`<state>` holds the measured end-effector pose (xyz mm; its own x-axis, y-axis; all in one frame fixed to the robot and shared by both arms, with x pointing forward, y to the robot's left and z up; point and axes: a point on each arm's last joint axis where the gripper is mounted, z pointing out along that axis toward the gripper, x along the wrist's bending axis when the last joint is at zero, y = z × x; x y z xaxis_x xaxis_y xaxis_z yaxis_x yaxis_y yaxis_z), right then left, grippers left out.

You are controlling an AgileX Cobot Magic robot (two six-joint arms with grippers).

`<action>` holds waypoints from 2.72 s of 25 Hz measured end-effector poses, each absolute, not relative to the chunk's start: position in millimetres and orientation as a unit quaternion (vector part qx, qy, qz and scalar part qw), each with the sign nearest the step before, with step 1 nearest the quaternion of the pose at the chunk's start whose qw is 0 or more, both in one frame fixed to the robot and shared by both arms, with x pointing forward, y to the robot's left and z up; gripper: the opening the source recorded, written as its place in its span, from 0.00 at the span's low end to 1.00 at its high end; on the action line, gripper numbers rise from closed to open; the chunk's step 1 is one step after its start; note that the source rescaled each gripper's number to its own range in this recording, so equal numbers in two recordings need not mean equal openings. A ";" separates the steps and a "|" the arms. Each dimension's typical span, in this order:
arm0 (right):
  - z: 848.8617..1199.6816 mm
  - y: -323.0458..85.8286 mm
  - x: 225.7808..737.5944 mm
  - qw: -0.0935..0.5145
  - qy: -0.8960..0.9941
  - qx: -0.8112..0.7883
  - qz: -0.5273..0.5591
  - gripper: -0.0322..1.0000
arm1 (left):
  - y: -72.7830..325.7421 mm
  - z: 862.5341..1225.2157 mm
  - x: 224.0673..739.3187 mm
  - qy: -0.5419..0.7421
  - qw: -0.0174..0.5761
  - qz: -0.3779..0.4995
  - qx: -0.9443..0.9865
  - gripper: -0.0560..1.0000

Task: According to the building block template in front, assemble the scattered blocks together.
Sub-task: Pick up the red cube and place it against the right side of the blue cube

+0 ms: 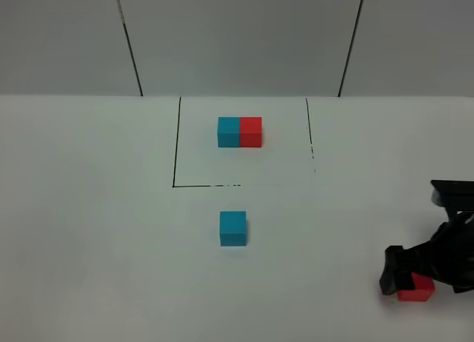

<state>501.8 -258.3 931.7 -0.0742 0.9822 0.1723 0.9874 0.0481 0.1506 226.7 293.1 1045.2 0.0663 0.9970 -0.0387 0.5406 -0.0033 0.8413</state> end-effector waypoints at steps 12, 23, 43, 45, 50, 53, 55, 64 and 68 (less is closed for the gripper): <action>904.4 -238.6 514.3 -0.027 -0.727 -0.681 -0.085 1.00 | 293.1 1045.2 226.7 0.606 0.362 0.315 0.634 0.71; 889.0 -239.9 515.2 -0.019 -0.729 -0.682 -0.059 0.98 | 293.1 1045.2 226.7 0.606 0.362 0.315 0.634 0.71; 948.5 -224.3 554.0 -0.030 -0.826 -0.562 -0.036 0.05 | 293.1 1045.2 226.7 0.606 0.362 0.315 0.634 0.71; 966.2 -215.3 561.9 -0.049 -0.864 -0.500 -0.031 0.05 | 293.1 1045.2 226.7 0.606 0.362 0.315 0.634 0.71; 996.6 -181.3 569.0 -0.079 -0.943 -0.322 -0.031 0.05 | 293.1 1045.3 226.7 0.606 0.362 0.316 0.634 0.71; 1008.5 -151.2 569.0 -0.086 -0.969 -0.231 -0.032 0.05 | 293.1 1045.3 226.7 0.606 0.362 0.316 0.634 0.71; 1008.5 -132.1 570.6 -0.084 -0.978 -0.187 -0.024 0.05 | 293.1 1045.3 226.7 0.606 0.362 0.316 0.634 0.71; 973.3 -67.7 580.5 -0.079 -0.996 -0.026 0.026 0.05 | 293.1 1045.2 226.7 0.606 0.362 0.316 0.635 0.71; 955.2 -58.0 589.4 -0.066 -0.997 -0.003 0.032 0.05 | 293.1 1045.2 226.7 0.606 0.362 0.316 0.635 0.71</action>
